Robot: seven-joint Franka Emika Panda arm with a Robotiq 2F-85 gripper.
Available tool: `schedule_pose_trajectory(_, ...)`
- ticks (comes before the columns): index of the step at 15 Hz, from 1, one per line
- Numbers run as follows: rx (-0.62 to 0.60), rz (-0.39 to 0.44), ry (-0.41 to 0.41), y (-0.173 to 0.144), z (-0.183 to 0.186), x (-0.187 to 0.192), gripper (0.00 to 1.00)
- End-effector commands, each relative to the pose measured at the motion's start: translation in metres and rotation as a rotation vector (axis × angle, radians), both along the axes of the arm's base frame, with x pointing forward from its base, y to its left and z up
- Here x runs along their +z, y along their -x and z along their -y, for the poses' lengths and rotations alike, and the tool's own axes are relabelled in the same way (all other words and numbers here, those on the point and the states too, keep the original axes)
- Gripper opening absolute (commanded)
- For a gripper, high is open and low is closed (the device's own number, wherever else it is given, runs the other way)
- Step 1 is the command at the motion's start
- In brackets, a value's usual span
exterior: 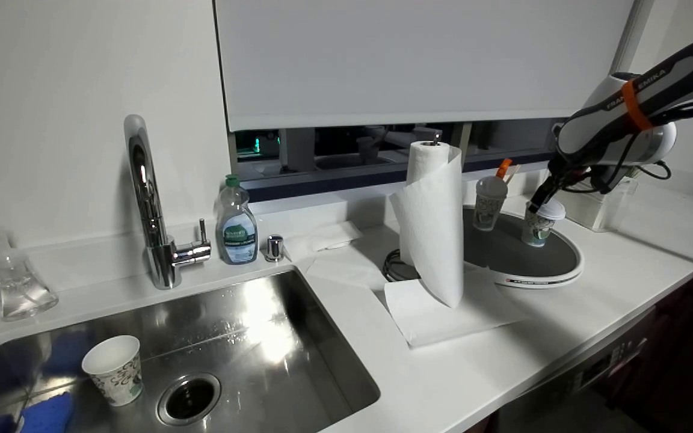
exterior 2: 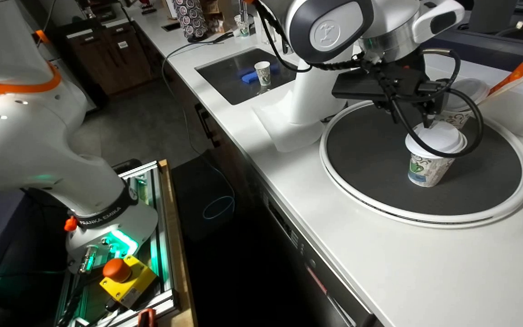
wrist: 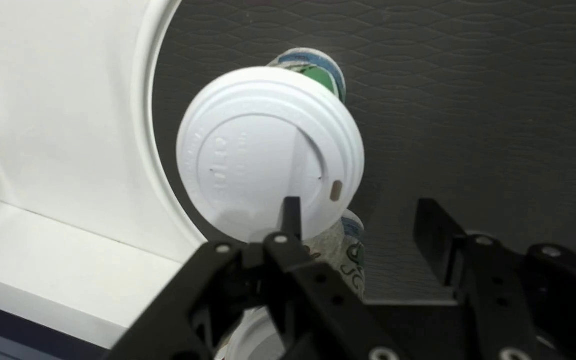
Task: Remove the white lid of the paper cup in the front and put it on the counter
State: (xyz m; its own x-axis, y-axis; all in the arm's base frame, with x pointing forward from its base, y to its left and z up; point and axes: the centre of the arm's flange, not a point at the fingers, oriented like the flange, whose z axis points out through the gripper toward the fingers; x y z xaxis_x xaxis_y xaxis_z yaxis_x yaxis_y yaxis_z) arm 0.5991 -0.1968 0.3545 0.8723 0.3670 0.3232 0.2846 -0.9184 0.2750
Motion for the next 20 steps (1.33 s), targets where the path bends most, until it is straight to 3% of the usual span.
schedule_pose_trajectory(1, -0.020, 0.008, -0.021, -0.002, 0.001, -0.006, 0.59)
schedule_pose_trajectory(6, -0.019, -0.004, -0.025, -0.003, -0.001, -0.011, 0.46)
schedule_pose_trajectory(7, -0.019, -0.010, -0.025, -0.003, -0.001, -0.013, 0.30)
schedule_pose_trajectory(11, -0.025, -0.021, -0.029, -0.003, 0.000, -0.018, 0.01)
schedule_pose_trajectory(16, -0.046, -0.001, -0.016, 0.000, 0.002, -0.009, 0.01)
schedule_pose_trajectory(20, 0.003, 0.044, -0.017, 0.016, -0.004, 0.026, 0.02)
